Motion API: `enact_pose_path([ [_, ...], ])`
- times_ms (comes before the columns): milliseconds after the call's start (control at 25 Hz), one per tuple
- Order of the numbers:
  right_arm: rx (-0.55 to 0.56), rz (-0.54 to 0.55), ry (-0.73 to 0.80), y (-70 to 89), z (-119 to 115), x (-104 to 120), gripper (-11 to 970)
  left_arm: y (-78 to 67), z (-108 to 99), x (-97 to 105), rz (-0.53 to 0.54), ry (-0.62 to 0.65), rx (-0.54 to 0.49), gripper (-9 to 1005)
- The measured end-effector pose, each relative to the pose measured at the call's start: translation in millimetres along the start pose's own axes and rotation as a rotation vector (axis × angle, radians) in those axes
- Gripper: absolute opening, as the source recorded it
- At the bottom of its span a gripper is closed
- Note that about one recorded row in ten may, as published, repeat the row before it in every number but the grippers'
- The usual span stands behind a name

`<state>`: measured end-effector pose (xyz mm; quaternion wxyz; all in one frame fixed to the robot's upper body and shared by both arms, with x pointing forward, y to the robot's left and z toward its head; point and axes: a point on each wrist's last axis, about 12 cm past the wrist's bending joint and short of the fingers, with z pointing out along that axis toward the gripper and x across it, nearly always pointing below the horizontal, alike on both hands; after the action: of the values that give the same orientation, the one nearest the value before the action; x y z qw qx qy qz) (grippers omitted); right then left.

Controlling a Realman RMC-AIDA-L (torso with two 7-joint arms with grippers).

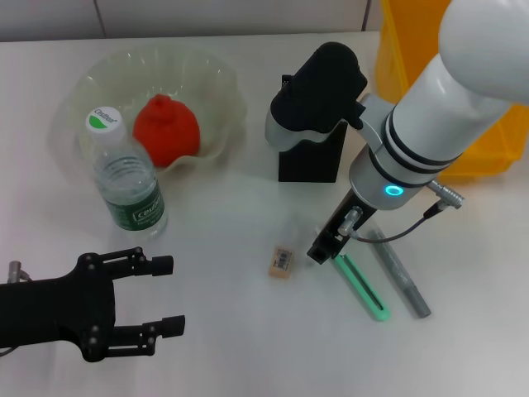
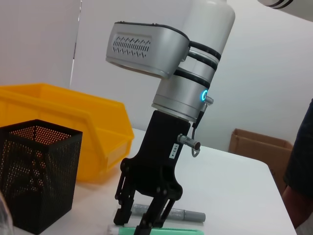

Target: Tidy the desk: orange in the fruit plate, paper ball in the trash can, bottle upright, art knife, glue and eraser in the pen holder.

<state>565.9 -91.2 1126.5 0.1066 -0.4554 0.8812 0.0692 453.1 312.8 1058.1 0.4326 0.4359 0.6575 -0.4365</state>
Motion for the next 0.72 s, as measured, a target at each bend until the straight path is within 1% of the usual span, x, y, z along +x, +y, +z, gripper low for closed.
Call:
enact_pose_path([
  [120,0.0,-0.002,0.001,-0.8,1.2,0.8,471,-0.1,0.1,0.2,-0.001,0.0,0.0,784],
  [360,-0.001,0.001,0.004,-1.5,2.6,2.6,381,-0.2,0.1,0.3,-0.001,0.0,0.0,784],
  [600,-0.002,0.002,0.006,-1.7,3.2,3.5,347,-0.3,0.4,0.4,-0.003,-0.001,0.001,784],
  [680,-0.002,0.002,0.005,-1.7,3.3,3.7,263,-0.2,0.5,0.2,-0.002,-0.001,0.001,784],
  [720,-0.002,0.002,0.005,-1.7,3.3,3.7,256,-0.1,0.6,0.1,-0.002,-0.001,0.002,784],
])
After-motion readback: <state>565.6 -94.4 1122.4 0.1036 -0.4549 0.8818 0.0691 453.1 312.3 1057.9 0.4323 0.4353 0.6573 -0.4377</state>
